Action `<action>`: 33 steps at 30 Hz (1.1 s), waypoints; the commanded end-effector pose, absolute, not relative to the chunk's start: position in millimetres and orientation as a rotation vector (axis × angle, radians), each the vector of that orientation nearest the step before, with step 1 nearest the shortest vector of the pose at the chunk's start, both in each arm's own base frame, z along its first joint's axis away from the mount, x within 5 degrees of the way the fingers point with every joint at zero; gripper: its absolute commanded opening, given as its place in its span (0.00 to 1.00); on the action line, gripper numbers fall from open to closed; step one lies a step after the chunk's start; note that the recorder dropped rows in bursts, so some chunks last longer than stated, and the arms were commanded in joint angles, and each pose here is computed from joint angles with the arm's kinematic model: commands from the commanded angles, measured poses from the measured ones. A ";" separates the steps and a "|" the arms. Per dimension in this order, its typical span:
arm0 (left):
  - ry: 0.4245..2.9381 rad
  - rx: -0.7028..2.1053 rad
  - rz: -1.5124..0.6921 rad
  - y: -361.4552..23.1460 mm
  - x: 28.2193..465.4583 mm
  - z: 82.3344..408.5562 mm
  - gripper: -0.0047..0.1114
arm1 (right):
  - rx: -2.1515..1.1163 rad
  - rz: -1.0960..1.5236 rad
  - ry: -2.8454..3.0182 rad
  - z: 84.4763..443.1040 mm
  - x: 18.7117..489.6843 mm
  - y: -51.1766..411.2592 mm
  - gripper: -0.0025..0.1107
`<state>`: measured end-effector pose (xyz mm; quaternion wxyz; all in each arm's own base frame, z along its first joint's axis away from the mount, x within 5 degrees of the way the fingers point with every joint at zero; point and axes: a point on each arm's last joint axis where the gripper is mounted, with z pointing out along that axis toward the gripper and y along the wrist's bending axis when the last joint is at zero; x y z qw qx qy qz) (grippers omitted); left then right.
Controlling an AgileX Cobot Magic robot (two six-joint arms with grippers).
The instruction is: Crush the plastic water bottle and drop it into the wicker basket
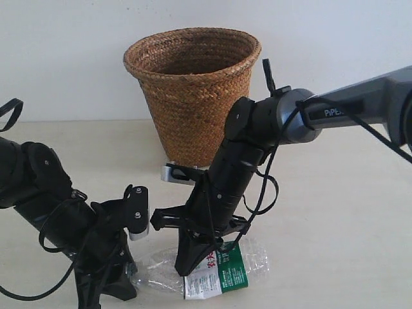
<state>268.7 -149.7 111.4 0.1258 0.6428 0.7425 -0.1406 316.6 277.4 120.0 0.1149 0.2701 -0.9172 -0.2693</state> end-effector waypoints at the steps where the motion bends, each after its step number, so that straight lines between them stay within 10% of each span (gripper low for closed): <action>1: 2.180 1.843 -0.423 -150.4 268.2 111.6 0.08 | 0.757 -0.683 -2.714 76.9 321.6 271.3 0.02; 20: 2.191 1.851 -0.424 -148.8 268.1 108.0 0.08 | 0.669 -0.545 -2.680 58.9 327.2 251.5 0.02; 33: 2.178 1.846 -0.419 -149.1 268.4 112.7 0.08 | 1.083 -0.730 -2.699 167.9 327.7 255.9 0.02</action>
